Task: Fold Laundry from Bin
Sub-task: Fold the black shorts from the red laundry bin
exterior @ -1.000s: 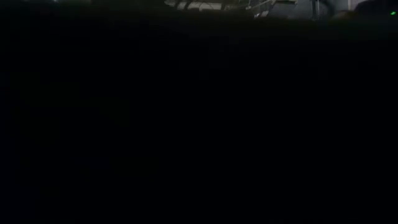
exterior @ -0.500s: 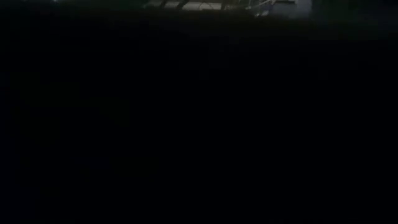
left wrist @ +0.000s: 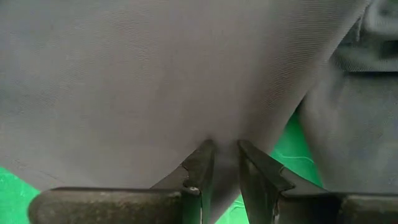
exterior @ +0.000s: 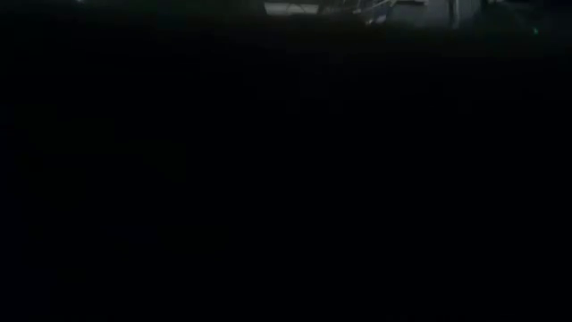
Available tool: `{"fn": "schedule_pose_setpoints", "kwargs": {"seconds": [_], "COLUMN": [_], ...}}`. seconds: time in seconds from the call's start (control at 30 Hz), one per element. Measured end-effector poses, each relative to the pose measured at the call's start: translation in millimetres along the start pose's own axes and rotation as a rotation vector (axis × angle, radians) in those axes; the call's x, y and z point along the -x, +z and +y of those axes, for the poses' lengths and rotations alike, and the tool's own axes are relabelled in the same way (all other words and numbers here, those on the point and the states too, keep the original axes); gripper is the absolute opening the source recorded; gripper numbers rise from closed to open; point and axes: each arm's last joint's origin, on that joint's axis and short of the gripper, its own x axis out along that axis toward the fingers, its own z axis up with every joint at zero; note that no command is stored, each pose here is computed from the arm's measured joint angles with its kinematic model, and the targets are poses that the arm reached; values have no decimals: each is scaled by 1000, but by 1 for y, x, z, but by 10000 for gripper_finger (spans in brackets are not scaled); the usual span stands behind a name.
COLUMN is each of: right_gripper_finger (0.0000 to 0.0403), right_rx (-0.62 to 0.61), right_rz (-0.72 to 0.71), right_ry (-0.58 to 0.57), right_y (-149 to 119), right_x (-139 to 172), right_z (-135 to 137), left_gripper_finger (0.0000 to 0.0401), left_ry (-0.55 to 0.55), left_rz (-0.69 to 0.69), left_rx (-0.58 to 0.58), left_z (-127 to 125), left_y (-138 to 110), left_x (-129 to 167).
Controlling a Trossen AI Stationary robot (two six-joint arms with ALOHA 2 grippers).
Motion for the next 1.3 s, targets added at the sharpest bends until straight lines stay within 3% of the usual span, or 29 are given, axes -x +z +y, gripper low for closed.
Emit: {"fn": "schedule_pose_setpoints", "kwargs": {"seconds": [0.37, 0.6, 1.1, 1.3], "right_gripper_finger": [191, 191, 191, 191], "right_rx": [-51, -41, 71, 117], "right_rz": [-18, 17, 34, 9], "right_ry": [-98, -82, -68, 27], "right_y": [-15, -14, 19, 30], "right_x": [-18, -14, 40, 70], "right_z": [-11, -10, -4, 5], "left_gripper_finger": [66, 66, 66, 66], "left_ry": [-2, 2, -19, -137], "left_rz": [8, 4, -82, -117], "left_rx": [-2, -1, 15, 13], "left_z": [0, 0, 8, 0], "left_y": [-1, -1, 4, 4], "left_x": [-1, 0, 32, 51]}}
